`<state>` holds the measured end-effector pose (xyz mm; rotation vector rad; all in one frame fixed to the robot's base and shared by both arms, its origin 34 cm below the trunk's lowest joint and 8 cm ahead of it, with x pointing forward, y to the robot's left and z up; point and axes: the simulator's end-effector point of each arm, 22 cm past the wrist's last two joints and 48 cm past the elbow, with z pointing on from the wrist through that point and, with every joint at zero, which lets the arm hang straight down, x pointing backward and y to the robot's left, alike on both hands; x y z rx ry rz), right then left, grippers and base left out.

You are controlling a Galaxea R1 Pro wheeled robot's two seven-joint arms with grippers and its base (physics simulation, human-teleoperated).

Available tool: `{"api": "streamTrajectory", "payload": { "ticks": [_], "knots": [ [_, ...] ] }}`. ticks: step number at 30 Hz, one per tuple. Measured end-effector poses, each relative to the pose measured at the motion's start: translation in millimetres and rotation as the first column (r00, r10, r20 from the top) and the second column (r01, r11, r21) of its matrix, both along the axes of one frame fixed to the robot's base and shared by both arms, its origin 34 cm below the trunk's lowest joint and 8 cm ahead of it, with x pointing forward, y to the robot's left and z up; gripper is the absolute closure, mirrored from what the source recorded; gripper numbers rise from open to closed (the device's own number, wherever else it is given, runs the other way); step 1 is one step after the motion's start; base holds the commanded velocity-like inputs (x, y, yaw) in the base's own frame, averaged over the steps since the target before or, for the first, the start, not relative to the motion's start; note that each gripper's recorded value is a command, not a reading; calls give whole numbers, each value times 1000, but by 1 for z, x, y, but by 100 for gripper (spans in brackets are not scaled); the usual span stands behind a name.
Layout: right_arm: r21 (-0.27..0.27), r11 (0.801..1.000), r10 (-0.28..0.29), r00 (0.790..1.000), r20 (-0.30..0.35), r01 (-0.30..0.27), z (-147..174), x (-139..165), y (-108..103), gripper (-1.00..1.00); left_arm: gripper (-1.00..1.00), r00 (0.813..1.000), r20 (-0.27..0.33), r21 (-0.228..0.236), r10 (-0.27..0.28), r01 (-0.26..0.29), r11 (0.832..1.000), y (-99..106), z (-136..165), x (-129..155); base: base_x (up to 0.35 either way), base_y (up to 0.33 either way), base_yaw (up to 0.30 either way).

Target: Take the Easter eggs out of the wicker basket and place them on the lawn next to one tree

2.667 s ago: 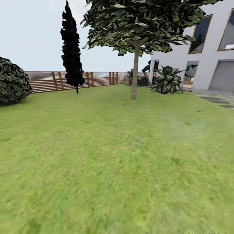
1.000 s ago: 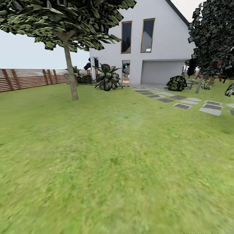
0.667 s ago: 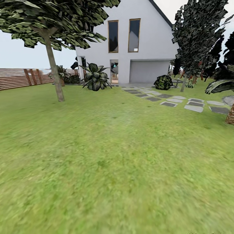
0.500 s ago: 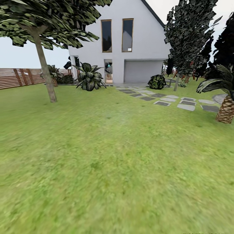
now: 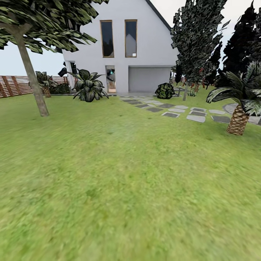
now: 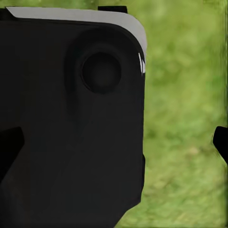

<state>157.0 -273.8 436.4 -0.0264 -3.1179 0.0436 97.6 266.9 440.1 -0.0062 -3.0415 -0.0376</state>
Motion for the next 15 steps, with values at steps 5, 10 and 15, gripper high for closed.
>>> {"api": "streamTrajectory", "payload": {
  "ticks": [5,10,15],
  "knots": [
    [0,1000,0,1000,-1,0,0,0,0,-100,-100,1000,2,-6,4,-4,1000,-6,0,0,263,-259,-1],
    [0,1000,2,1000,0,-2,0,0,0,-100,-100,1000,4,-15,10,-9,1000,-10,0,1,164,-300,0],
    [0,1000,3,1000,0,-3,0,0,0,-100,-100,1000,0,-17,9,-9,1000,-11,0,0,128,-285,0]
  ]
}}
